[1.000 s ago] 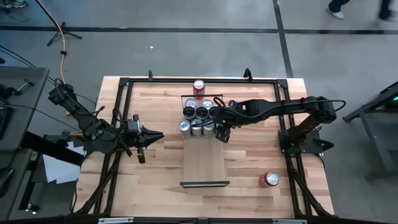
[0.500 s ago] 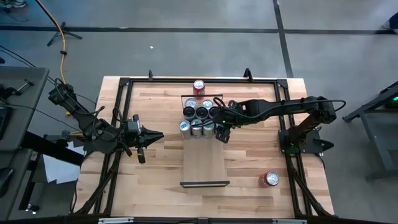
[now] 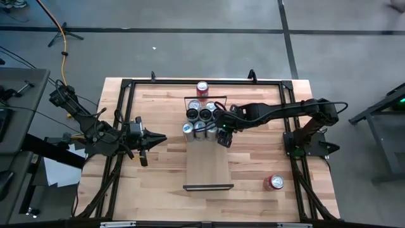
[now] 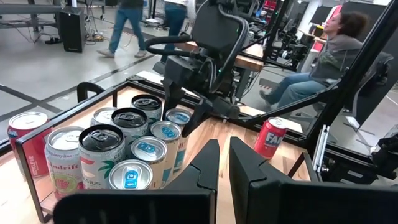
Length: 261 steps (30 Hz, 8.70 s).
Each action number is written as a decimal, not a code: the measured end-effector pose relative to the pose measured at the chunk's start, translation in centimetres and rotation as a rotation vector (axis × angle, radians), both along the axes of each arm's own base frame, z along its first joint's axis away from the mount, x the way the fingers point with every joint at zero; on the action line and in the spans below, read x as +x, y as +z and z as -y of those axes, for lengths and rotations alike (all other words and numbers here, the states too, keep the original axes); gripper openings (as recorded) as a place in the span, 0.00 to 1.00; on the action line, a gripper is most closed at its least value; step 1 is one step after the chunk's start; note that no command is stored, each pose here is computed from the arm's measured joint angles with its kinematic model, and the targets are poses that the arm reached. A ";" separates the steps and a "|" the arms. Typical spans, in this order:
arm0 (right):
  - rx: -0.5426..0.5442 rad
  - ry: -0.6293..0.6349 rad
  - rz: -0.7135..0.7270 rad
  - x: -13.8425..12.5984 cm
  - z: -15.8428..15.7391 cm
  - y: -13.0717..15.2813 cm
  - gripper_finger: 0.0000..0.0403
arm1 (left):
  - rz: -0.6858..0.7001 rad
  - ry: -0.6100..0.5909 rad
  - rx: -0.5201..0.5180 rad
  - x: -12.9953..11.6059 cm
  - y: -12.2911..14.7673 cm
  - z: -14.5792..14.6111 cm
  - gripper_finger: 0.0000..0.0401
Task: Place canned beverage on shelf
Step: Put the blue soda can on the shelf aligned with the other blue soda can, then put the bottom red soda can on the shelf
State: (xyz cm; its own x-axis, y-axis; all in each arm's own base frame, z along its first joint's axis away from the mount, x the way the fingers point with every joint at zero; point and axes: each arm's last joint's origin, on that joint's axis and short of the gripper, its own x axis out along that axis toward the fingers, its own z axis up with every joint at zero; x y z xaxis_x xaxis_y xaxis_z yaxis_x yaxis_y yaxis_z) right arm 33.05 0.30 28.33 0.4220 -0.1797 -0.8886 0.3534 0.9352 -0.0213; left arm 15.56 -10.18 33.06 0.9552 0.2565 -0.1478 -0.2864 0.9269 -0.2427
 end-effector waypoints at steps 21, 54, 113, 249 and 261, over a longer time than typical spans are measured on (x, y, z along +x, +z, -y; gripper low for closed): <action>-0.046 0.005 0.007 0.1 0.1 0.1 0.59 | 0.001 0.001 0.000 0.0 0.0 0.0 0.00; -0.041 0.040 -0.042 -1.0 0.0 0.6 0.94 | 0.013 0.000 -0.011 0.0 0.2 0.0 0.00; 0.181 0.054 1.309 -14.2 -3.3 6.5 0.98 | 0.190 -0.158 0.080 1.1 3.4 -6.2 0.00; 0.290 -0.593 -0.231 -11.5 -15.4 5.9 0.72 | 0.107 -0.069 -0.088 0.4 2.4 -6.6 0.74; 0.349 -0.387 0.020 -4.3 -9.7 7.3 0.72 | 0.116 -0.131 -0.140 0.4 2.4 -6.4 0.74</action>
State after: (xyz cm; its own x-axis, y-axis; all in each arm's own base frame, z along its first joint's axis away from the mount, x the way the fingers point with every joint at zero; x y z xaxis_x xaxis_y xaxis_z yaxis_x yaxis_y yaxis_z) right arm 28.79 9.97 35.68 0.4011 -0.0207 -0.9158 0.6720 0.6861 0.2789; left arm 15.96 -3.75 35.46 0.9917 0.1140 -0.0602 -0.1285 0.9093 -0.3958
